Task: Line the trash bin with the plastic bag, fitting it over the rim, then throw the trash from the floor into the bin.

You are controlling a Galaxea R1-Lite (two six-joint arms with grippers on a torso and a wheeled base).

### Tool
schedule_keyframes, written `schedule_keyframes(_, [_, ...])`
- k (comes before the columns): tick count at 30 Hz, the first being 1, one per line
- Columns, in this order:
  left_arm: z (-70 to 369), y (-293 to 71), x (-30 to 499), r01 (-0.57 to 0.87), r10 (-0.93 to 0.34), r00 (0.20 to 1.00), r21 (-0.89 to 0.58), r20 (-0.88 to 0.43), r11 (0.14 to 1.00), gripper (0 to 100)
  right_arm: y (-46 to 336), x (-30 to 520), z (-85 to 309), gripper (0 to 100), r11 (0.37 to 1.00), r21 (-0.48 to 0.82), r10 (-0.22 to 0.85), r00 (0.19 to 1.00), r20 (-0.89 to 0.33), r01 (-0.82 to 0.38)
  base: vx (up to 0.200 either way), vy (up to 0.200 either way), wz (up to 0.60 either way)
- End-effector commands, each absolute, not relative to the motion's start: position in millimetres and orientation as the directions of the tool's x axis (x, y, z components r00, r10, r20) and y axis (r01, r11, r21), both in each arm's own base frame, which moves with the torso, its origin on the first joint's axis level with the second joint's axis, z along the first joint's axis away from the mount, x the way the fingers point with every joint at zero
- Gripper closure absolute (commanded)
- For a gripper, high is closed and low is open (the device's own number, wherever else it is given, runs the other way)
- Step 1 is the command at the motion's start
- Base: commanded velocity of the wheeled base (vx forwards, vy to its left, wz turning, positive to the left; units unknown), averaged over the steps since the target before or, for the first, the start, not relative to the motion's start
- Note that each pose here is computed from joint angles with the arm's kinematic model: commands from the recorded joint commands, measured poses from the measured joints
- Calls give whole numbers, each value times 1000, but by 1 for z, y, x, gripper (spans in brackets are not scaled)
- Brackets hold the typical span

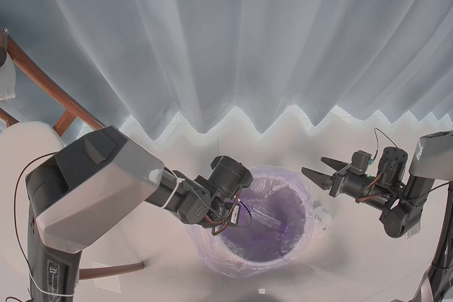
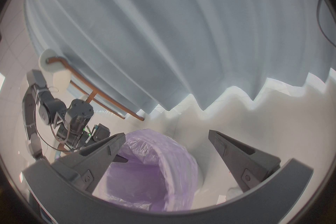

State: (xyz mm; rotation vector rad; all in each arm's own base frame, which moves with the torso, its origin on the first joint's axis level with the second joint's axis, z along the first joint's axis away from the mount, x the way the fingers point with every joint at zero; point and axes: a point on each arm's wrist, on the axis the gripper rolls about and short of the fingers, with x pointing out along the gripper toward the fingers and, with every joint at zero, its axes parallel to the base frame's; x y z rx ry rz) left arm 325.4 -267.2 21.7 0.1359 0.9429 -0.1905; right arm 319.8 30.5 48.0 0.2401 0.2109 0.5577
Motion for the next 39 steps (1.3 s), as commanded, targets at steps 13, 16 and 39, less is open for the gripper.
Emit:
schedule_keyframes(13, [102, -233, 314, 340, -341, 650, -141, -679, 930, 100, 3, 217, 93, 0, 779, 533, 462, 877, -131, -331, 0, 0, 0])
schedule_keyframes(16, [98, -226, 304, 471, -471, 663, -164, -582, 867, 100, 20, 196, 88, 0, 779, 525, 493, 851, -178, -342, 0, 0, 0])
schedule_keyframes(39, [96, -206, 281, 616, -559, 648, -75, -518, 784, 100, 48, 209, 99, 100, 717, 546, 576, 810, -113, -434, 0, 0, 0])
